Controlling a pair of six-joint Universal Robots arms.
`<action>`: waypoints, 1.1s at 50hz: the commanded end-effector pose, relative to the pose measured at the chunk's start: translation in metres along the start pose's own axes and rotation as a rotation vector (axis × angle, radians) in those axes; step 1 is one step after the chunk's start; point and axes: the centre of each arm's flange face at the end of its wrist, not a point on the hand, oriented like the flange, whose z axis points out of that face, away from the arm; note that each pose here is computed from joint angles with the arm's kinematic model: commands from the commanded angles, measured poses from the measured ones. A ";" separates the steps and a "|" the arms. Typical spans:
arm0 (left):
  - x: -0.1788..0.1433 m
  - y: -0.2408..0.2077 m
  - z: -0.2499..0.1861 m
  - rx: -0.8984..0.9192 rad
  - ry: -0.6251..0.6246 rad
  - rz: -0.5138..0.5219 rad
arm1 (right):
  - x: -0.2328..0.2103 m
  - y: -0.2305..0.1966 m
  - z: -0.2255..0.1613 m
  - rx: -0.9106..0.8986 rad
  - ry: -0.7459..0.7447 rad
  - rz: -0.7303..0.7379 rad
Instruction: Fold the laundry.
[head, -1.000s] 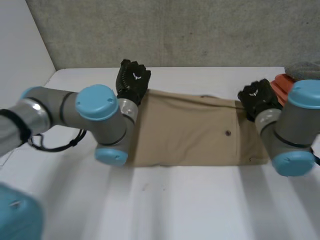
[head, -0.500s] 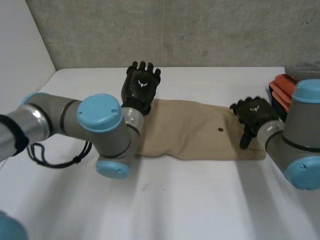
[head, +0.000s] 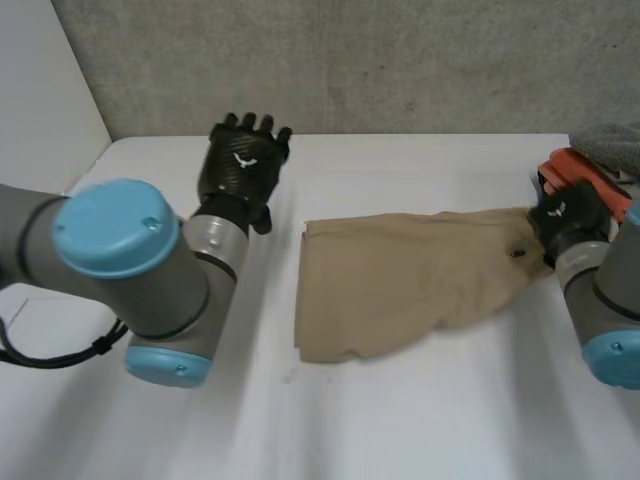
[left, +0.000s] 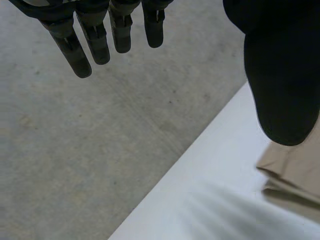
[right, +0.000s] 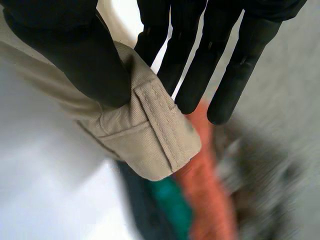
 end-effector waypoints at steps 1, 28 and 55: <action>-0.021 -0.001 -0.006 -0.012 -0.042 -0.051 | -0.048 -0.093 -0.033 0.492 0.004 -0.201; -0.005 -0.013 0.017 0.061 0.016 -0.289 | -0.031 -0.100 -0.061 0.566 -0.423 0.754; 0.084 0.067 0.008 -0.505 0.246 -0.127 | -0.080 -0.050 0.031 0.024 -0.678 0.685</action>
